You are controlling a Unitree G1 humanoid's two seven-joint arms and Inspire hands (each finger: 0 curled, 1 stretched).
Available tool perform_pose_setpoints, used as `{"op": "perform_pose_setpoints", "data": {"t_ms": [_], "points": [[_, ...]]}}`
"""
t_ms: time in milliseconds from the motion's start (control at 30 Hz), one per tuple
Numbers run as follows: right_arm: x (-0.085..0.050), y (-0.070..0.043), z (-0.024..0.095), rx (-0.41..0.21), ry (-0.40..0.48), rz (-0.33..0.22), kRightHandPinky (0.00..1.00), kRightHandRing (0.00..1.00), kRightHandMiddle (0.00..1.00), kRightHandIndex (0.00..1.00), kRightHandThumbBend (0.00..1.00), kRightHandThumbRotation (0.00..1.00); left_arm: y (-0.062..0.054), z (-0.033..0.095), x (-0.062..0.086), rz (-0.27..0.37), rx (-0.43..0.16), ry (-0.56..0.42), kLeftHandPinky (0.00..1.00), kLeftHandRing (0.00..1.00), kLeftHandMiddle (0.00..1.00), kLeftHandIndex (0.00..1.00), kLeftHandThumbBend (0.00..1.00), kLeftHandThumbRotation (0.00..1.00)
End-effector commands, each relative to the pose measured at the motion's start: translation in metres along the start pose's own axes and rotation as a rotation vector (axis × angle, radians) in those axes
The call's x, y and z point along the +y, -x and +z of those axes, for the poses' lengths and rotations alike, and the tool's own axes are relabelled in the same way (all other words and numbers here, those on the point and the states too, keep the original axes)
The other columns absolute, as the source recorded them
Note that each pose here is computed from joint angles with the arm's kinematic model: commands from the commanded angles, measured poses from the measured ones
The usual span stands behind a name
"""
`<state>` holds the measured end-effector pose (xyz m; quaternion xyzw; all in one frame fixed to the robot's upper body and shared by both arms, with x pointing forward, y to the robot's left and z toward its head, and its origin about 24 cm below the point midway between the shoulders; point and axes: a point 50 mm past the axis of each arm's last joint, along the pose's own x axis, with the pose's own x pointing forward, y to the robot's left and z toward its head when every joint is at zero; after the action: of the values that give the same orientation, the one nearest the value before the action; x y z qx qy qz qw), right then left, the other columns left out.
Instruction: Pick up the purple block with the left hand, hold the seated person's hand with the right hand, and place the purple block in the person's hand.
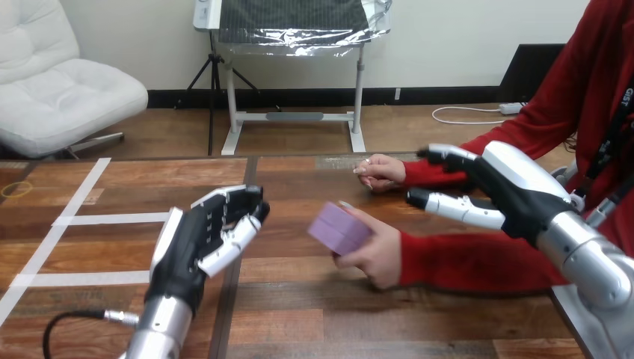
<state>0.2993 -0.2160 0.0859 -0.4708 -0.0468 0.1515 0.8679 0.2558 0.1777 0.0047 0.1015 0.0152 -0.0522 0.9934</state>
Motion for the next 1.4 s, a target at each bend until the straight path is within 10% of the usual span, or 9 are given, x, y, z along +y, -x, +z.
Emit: {"op": "perform_pose_setpoints", "data": {"t_ms": [0,600,1367], "points": [[-0.010,0.001,0.025,-0.139,-0.081,-0.135,0.72,0.87,0.89,0.90,0.80,1.00,-0.007,0.029,0.003,0.007,-0.153,-0.001,0.67,0.72,0.72,0.67,0.40,0.46],[0.016,0.027,0.044,-0.322,-0.428,-0.303,0.73,0.83,0.86,0.87,0.80,1.00,-0.003,0.051,0.004,-0.004,-0.264,0.032,0.57,0.66,0.69,0.64,0.35,0.47],[0.052,0.056,0.059,-0.400,-0.775,-0.303,0.75,0.80,0.81,0.83,0.87,1.00,0.000,0.071,-0.002,0.090,-0.440,0.051,0.43,0.56,0.61,0.54,0.24,0.44]]}}
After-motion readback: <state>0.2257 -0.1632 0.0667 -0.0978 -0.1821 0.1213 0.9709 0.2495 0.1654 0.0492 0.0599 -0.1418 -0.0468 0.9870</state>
